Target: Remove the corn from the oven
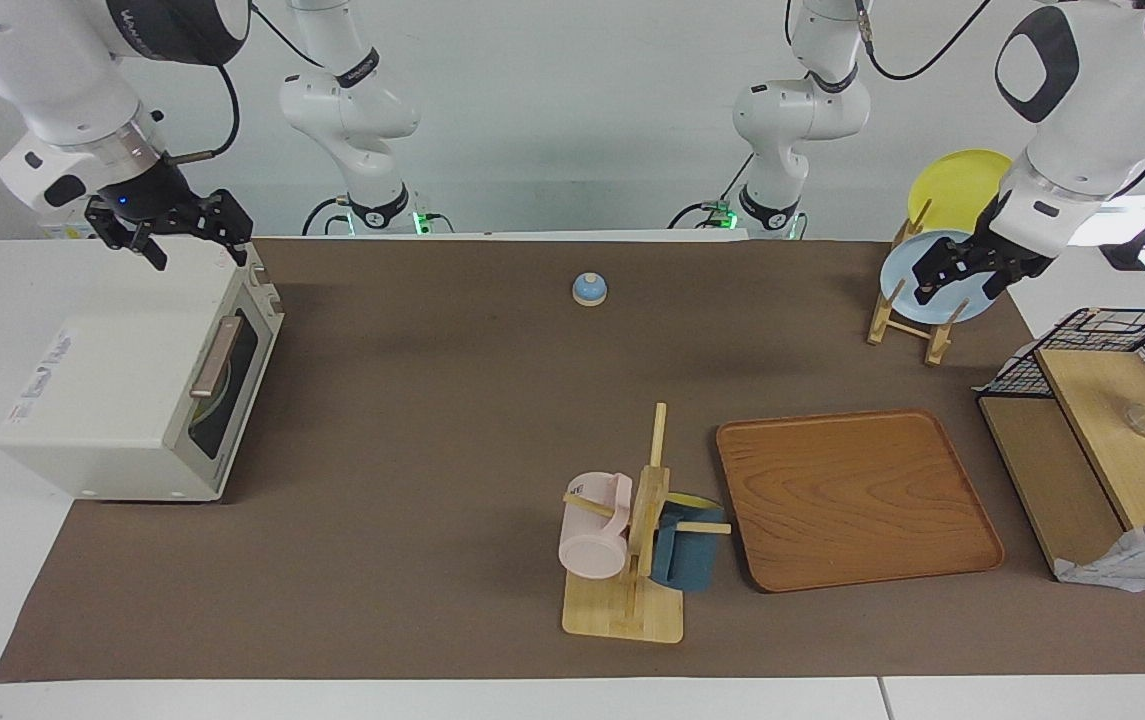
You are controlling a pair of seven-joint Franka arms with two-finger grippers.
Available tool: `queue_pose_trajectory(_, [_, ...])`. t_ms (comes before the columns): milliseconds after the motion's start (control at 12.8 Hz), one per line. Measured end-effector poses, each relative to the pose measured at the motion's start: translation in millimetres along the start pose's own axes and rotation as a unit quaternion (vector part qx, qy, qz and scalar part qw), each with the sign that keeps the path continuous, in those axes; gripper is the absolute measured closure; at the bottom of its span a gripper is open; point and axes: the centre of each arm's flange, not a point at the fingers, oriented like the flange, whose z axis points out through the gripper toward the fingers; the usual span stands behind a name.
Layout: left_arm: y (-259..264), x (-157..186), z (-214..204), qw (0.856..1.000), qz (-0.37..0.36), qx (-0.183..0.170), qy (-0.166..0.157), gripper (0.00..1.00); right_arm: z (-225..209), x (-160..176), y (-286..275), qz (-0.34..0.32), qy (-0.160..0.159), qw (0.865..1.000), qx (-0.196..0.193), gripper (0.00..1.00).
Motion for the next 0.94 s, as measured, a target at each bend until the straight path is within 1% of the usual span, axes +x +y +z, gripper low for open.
queue_pose_trajectory(625, [0.0,0.0,0.0,1.0,0.0,0.0,0.0,0.0,3.2,0.1,-1.0,-0.001,-0.004,1.0,0.0,0.0])
queue_pose_trajectory(703, [0.0,0.0,0.0,1.0,0.0,0.0,0.0,0.0,3.1,0.6,-3.3,-0.003,-0.003,1.0,0.0,0.07])
queue_pose_trajectory(781, [0.0,0.0,0.0,1.0,0.0,0.0,0.0,0.0,2.9,1.1,-6.0,-0.008,-0.002,1.0,-0.001,0.07])
queue_pose_trajectory(859, [0.0,0.0,0.0,1.0,0.0,0.0,0.0,0.0,2.7,1.5,-7.4,-0.022,-0.002,1.0,-0.005,0.17])
queue_pose_trajectory(938, [0.0,0.0,0.0,1.0,0.0,0.0,0.0,0.0,3.5,2.8,-7.3,-0.038,0.002,0.999,-0.009,0.33])
